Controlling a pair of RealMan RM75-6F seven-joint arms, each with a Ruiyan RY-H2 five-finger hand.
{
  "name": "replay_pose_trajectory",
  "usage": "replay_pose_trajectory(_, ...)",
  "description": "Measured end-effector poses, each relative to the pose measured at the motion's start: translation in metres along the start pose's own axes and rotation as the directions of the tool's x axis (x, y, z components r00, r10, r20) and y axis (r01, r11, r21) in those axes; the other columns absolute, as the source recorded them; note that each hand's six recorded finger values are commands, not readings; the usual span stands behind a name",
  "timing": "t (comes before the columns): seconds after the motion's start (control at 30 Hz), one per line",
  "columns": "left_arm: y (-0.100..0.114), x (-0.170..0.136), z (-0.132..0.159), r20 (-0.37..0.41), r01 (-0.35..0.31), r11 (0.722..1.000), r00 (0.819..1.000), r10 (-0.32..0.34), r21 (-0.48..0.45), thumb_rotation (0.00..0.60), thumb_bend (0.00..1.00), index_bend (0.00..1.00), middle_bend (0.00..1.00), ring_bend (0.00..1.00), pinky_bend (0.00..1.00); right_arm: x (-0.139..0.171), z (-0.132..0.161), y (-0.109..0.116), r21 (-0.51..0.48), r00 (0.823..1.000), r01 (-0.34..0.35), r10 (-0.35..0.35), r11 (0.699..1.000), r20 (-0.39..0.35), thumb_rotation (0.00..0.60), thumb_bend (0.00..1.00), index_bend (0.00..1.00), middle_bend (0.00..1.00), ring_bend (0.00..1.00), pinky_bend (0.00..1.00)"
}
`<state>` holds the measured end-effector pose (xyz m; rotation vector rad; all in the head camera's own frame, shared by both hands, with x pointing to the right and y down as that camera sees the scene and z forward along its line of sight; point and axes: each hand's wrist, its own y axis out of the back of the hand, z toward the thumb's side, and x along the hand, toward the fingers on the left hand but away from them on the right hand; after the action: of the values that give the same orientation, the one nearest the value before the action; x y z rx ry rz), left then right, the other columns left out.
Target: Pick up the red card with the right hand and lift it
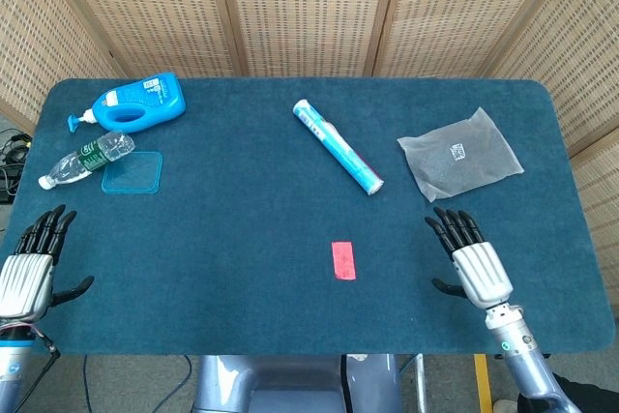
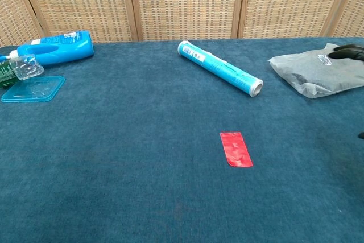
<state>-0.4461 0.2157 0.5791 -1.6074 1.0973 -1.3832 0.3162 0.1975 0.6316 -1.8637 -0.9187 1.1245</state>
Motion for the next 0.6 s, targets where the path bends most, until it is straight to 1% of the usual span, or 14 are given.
replay_pose_trajectory(0.13,0.001,0.000,-0.001,-0.004,-0.002,1.000,1.000,0.002,-0.003,0.600,0.19,0.00,0.00,0.00,0.10,-0.009,0.011,-0.008,-0.016,0.998,-0.037,0.036,0.999,-0.045,0.600,0.09,0.00,0.00,0.00,0.00)
replay_pose_trajectory(0.37,0.001,0.001,-0.001,-0.001,-0.002,1.000,1.000,0.002,-0.012,0.600,0.19,0.00,0.00,0.00,0.10,-0.014,0.027,-0.021,-0.059,0.996,-0.077,0.073,0.995,-0.056,0.600,0.09,0.00,0.00,0.00,0.00)
replay_pose_trajectory(0.6,0.003,0.002,-0.003,-0.007,-0.005,1.000,1.000,0.004,-0.019,0.600,0.19,0.00,0.00,0.00,0.10,-0.028,0.050,-0.040,-0.094,0.991,-0.116,0.109,0.989,-0.076,0.600,0.09,0.00,0.00,0.00,0.00)
